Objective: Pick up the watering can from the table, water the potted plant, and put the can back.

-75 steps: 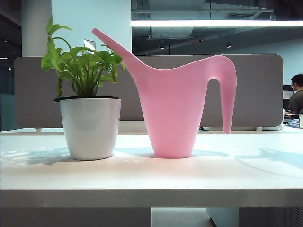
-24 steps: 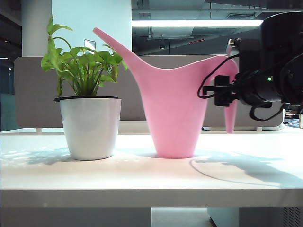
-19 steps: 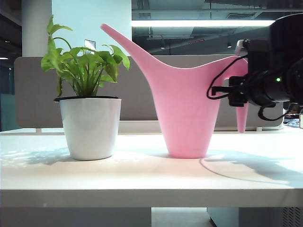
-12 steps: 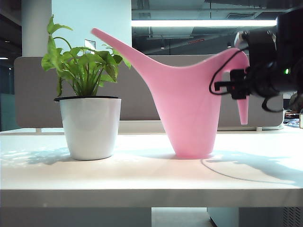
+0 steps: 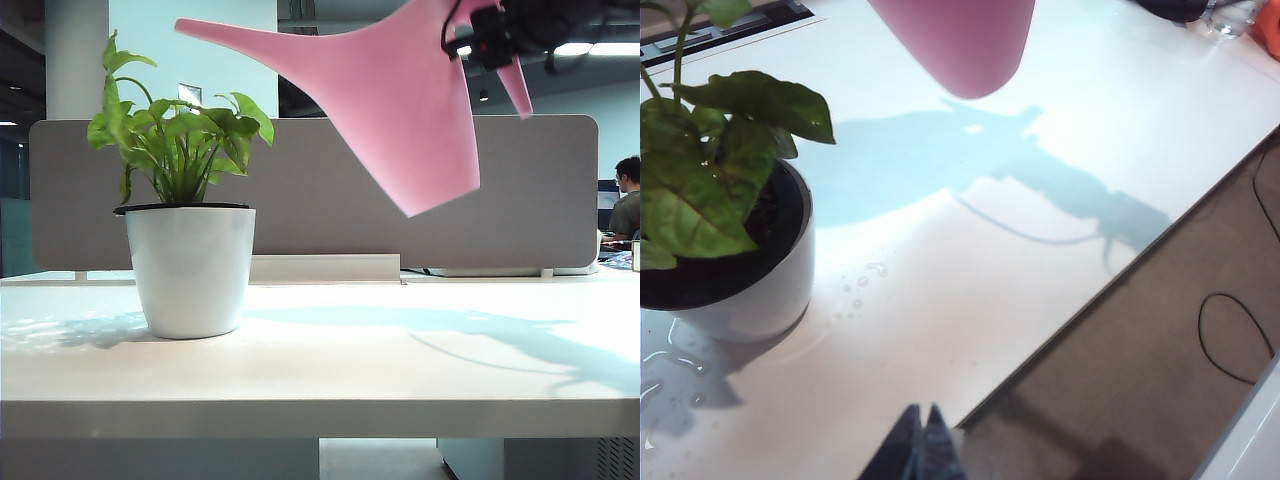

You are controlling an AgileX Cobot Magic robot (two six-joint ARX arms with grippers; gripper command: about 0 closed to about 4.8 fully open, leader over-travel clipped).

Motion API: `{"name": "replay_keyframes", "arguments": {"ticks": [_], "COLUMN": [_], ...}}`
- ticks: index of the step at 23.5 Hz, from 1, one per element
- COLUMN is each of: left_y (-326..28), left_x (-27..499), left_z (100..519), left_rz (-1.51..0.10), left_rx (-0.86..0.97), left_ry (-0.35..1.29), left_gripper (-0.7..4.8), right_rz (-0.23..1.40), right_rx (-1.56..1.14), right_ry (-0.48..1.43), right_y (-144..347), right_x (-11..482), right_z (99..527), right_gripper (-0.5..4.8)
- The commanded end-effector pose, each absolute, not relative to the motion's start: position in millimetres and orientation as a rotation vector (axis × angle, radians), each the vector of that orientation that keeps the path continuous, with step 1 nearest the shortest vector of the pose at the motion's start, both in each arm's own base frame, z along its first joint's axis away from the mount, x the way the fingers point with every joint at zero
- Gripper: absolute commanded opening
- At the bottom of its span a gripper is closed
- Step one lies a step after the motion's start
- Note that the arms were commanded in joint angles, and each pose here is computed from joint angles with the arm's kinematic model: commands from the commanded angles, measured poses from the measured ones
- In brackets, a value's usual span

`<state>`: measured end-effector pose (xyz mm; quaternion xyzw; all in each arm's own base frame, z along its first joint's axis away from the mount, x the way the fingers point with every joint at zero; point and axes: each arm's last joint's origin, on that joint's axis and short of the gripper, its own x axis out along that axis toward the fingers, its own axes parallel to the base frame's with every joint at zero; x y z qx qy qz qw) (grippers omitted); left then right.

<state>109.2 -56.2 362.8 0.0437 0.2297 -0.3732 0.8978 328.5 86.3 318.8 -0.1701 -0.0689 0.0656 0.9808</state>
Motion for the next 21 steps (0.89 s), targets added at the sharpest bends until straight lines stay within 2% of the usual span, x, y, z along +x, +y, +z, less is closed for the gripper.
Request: {"name": "replay_keyframes", "arguments": {"ticks": [1,8,17,21], "left_y": [-56,-56,-56,-56], "left_x": [109,109,109,109], "left_z": [365,365,365,365], "left_rz": [-0.775,-0.777,-0.777,-0.777], "left_rx": [0.092,0.092,0.092,0.092], "left_ry": [0.458,0.458,0.458,0.458], "left_gripper": [0.03,0.03,0.03,0.03], "right_rz": [0.115,0.073,0.080,0.078], "right_rx": [-0.380,-0.584,-0.812,-0.825], "right_ry": [-0.173,-0.157,-0.160,-0.202], "right_y": [86,88,93,93], "right_x": [327,328,321,306], "right_z": [350,379,388,402], "right_gripper": [-0.01,-0.01,-0.01,-0.01]}}
